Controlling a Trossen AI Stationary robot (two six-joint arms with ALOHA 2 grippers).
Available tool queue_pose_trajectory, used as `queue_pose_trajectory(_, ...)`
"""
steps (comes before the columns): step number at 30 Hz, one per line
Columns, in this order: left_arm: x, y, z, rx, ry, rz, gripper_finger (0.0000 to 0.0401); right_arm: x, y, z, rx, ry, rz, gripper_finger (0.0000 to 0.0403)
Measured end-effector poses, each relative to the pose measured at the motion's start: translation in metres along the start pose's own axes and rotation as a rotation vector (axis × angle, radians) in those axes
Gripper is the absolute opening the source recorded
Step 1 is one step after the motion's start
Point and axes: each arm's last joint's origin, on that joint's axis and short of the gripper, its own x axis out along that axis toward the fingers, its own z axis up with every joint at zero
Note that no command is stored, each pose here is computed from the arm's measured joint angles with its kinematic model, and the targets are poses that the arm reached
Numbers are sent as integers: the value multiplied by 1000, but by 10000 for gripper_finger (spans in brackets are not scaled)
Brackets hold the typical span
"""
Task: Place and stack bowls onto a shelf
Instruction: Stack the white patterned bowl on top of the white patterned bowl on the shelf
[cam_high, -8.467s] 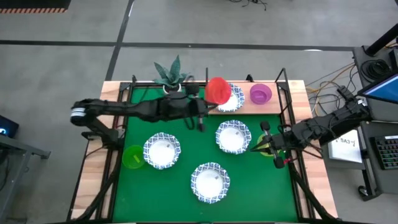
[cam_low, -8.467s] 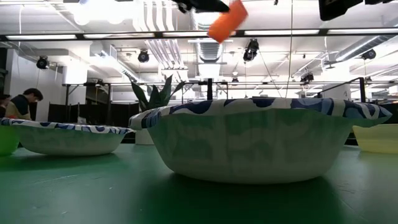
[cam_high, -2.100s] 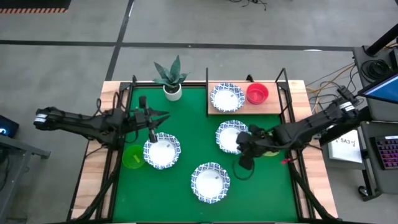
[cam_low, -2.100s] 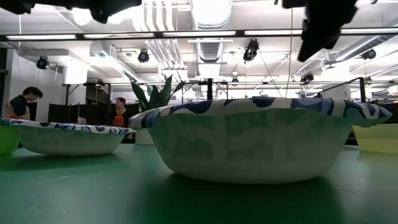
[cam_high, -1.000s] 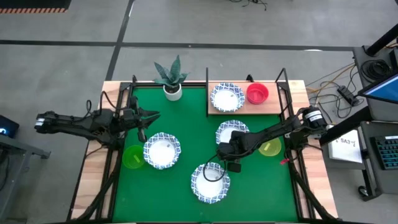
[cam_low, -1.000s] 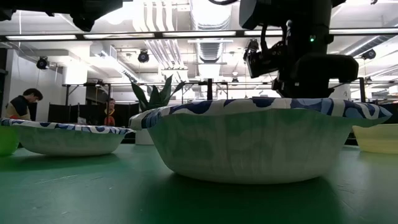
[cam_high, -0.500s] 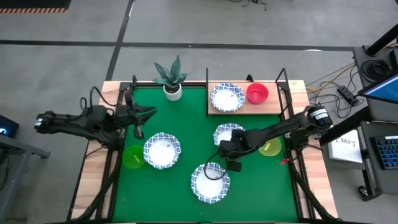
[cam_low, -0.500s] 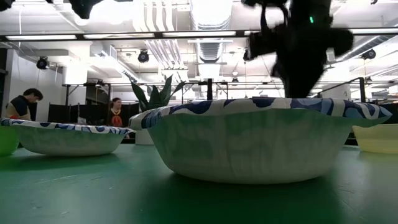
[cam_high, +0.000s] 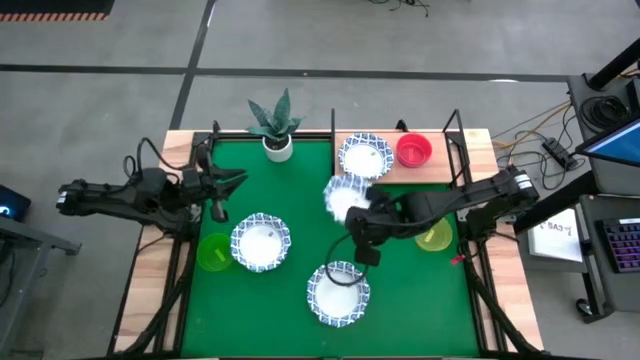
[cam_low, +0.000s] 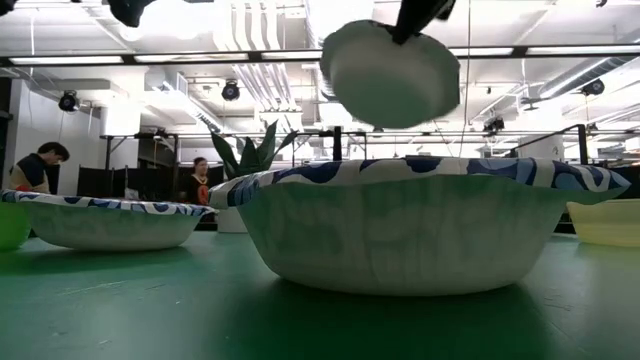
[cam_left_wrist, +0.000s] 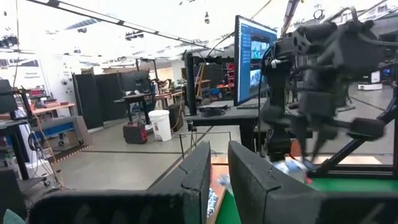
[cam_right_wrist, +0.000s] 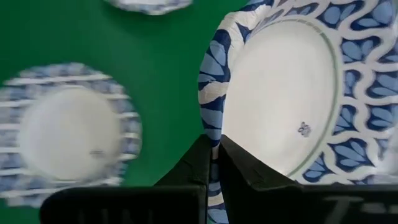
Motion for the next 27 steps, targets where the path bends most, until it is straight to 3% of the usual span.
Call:
queue_pose_trajectory(5,-4,2,2,-5,-11,2,40,-10,-26,2,-24,64,-143,12)
queue_pose_trajectory(13,-5,2,1,-3,-4,0,40,21,-83,1,-79,200,-242,12)
queue_pose_trajectory(27,-5,2,1,-2,-2,0,40,73,-164,-5,3,185,-181,12)
